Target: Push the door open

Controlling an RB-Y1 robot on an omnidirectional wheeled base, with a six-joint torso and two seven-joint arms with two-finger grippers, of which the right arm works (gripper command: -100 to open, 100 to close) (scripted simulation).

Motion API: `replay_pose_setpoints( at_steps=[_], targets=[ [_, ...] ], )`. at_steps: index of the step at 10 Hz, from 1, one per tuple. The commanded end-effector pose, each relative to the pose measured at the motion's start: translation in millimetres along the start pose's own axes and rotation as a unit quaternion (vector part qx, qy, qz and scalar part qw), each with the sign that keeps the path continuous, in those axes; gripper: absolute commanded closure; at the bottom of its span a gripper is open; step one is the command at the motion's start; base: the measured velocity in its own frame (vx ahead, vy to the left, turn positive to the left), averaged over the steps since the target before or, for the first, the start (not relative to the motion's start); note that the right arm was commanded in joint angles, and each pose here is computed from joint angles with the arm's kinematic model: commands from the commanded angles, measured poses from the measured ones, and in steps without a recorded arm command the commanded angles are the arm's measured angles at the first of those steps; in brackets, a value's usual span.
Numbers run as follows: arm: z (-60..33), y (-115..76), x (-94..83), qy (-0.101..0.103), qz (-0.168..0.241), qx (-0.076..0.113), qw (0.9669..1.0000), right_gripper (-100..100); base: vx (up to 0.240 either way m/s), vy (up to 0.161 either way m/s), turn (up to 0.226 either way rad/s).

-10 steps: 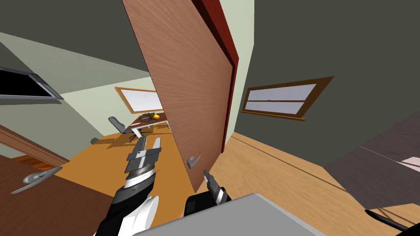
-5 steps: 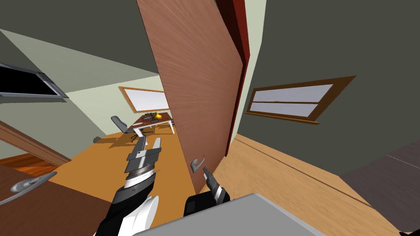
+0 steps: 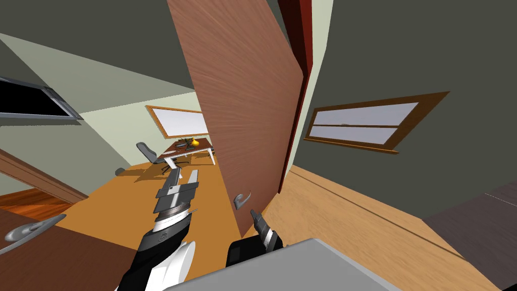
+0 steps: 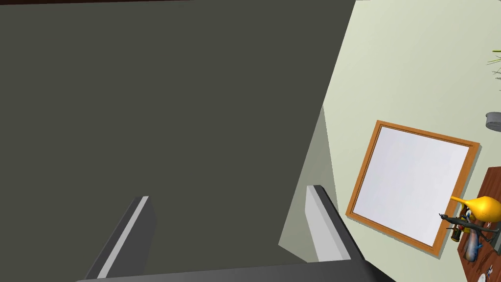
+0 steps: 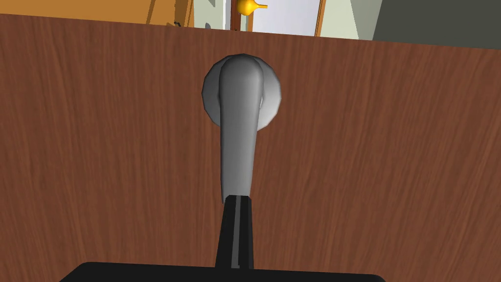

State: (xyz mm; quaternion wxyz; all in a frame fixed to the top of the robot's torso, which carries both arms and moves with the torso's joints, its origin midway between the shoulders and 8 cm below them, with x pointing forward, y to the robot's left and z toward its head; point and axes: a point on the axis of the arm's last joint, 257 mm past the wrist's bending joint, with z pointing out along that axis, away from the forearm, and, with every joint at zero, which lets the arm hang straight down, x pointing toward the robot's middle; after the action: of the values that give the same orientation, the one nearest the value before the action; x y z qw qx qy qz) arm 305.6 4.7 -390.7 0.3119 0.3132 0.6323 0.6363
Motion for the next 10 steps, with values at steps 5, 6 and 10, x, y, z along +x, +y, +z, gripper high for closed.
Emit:
replay_pose_setpoints(
  at_steps=[5,6,10],
  targets=[
    [0.0,-0.4,-13.6,-0.022,-0.001,0.001,0.9998,-100,-0.071,0.012,-0.075],
    [-0.2,-0.6,-19.1,-0.030,-0.002,0.002,0.9995,-100,-0.197,0.052,-0.124],
    [9.4,-1.1,-22.1,-0.032,-0.002,0.001,0.9995,-100,0.078,0.074,0.020]
  ],
)
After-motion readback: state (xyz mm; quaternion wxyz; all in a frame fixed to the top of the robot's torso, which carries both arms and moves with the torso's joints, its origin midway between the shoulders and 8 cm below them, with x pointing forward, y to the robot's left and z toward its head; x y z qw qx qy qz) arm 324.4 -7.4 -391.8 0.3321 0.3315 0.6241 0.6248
